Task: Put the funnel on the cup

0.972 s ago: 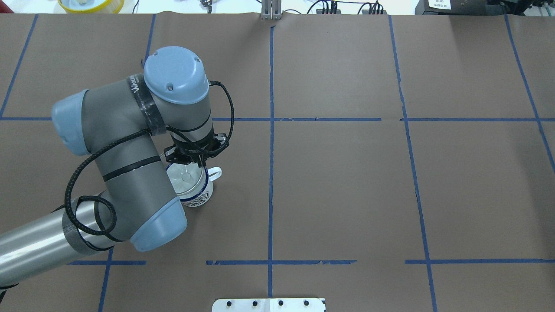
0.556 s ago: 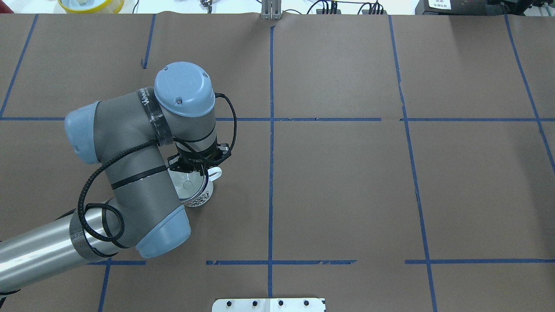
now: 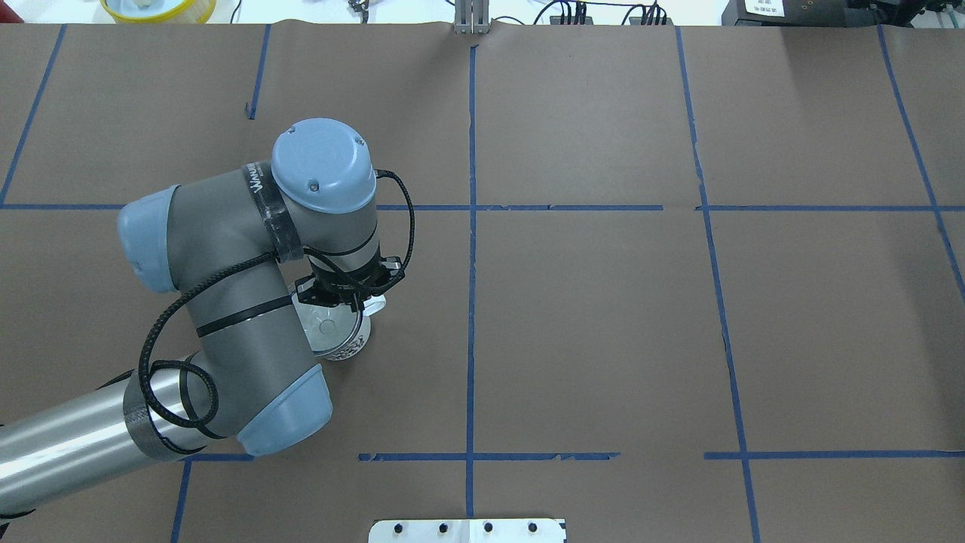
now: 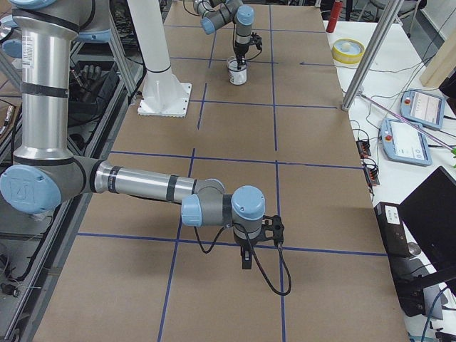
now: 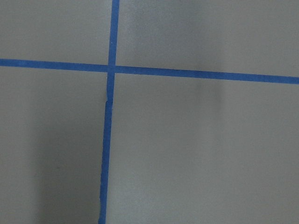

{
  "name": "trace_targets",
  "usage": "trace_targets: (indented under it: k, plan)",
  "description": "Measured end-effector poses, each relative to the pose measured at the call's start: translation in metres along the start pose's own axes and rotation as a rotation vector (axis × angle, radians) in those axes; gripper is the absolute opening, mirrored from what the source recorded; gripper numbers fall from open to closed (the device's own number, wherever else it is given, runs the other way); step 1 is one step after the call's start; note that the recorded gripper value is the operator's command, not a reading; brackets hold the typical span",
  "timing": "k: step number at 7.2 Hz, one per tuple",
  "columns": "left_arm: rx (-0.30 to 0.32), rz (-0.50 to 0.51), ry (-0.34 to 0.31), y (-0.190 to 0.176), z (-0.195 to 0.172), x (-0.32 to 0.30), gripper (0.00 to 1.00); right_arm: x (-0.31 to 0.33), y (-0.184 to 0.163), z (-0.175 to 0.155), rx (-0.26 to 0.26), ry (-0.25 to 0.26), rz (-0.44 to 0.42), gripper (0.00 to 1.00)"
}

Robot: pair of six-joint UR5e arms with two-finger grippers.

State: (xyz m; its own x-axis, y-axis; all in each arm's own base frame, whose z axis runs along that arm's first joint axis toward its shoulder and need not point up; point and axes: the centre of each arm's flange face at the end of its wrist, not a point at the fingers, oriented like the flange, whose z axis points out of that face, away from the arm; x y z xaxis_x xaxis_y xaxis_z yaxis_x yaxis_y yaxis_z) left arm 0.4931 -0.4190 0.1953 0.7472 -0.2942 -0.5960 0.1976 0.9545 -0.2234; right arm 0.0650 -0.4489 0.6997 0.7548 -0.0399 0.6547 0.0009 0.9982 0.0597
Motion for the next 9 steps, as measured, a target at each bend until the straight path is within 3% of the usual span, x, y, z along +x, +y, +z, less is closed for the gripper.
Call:
trace_targets:
  k: [1, 5, 7, 9]
  plan:
    - [0.001, 0.005, 0.011, 0.0, 0.0, 0.001, 0.99, 0.0, 0.0, 0.0, 0.0, 0.0, 0.0, 1.0]
    - [0.024, 0.036, 0.05, -0.011, -0.007, -0.018, 1.0, 0.0, 0.0, 0.0, 0.0, 0.0, 0.0, 1.0]
    - [0.122, 0.198, 0.164, -0.053, -0.034, -0.082, 1.0, 0.0, 0.0, 0.0, 0.0, 0.0, 0.0, 1.0]
    - [0.214, 0.413, 0.212, -0.113, -0.04, -0.188, 1.0, 0.0, 0.0, 0.0, 0.0, 0.0, 0.0, 1.0]
